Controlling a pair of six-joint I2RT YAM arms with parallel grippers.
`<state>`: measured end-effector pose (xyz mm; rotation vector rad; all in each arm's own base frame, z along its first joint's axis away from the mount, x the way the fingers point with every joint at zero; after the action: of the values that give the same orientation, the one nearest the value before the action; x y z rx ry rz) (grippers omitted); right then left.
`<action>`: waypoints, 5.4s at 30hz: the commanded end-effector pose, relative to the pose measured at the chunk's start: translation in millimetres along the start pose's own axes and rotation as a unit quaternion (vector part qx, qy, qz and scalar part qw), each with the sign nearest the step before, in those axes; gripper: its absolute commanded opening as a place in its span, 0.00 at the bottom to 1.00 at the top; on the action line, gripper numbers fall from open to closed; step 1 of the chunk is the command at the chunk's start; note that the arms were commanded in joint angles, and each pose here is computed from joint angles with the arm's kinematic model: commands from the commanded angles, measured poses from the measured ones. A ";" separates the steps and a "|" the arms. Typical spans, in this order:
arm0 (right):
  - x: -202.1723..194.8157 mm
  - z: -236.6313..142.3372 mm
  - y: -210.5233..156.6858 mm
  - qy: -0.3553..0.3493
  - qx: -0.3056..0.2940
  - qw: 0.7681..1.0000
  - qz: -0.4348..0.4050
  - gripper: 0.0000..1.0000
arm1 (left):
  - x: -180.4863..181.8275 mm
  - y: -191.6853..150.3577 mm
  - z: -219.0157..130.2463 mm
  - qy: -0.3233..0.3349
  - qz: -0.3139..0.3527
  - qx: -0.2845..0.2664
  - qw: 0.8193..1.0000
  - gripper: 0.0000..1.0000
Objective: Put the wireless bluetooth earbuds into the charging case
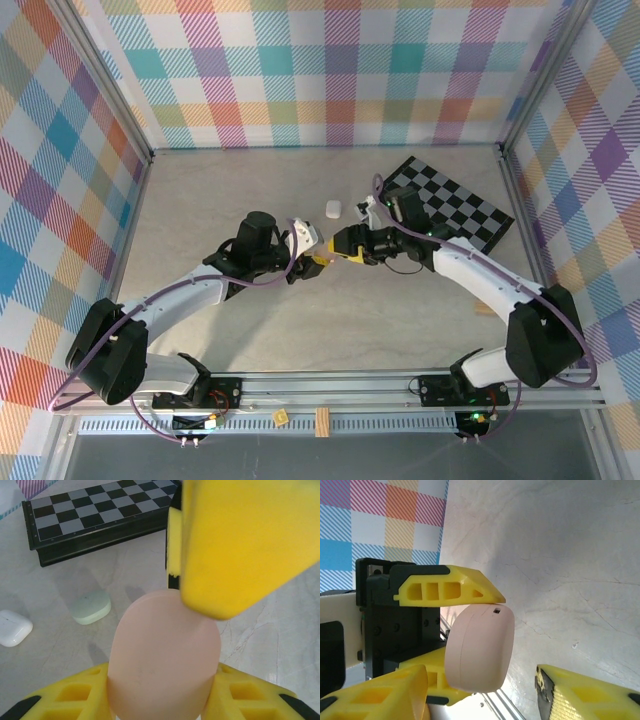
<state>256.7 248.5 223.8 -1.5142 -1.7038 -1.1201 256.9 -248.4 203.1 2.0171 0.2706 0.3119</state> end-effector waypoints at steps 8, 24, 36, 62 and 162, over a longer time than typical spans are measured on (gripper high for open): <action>8.7 9.5 3.0 0.011 0.017 1.000 0.002 0.28 | -6.5 20.7 -8.7 -0.008 0.031 -0.028 0.999 0.39; 63.5 -43.2 12.6 0.182 -0.015 0.983 0.009 0.14 | -1.5 44.0 -45.6 0.068 -0.008 -0.286 0.956 0.91; 97.6 -65.2 15.6 0.282 -0.029 0.958 0.045 0.09 | 0.0 77.8 -50.8 0.011 0.029 -0.376 0.926 0.86; 92.0 -52.2 15.2 0.281 -0.015 0.957 0.067 0.06 | -3.9 98.2 -51.4 -0.033 0.037 -0.390 0.919 0.43; -109.0 -31.3 52.5 -0.483 0.003 0.849 -0.212 0.77 | -47.7 28.5 -61.3 -0.070 0.005 -0.243 0.968 0.36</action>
<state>320.2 166.3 159.4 -1.9369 -2.6996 -0.6118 197.7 -228.1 247.9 1.5394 0.1147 0.1825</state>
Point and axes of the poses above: each hand's point on the last joint's axis, 136 mm out from that joint toward the fingers, its own z axis out along the fingers, its own x axis along the line the jaws close on, y = z × x, the point moved 5 cm from there along -z, back along the fingers, and after that the axes turned 4 degrees about z, right-handed, at the moved point
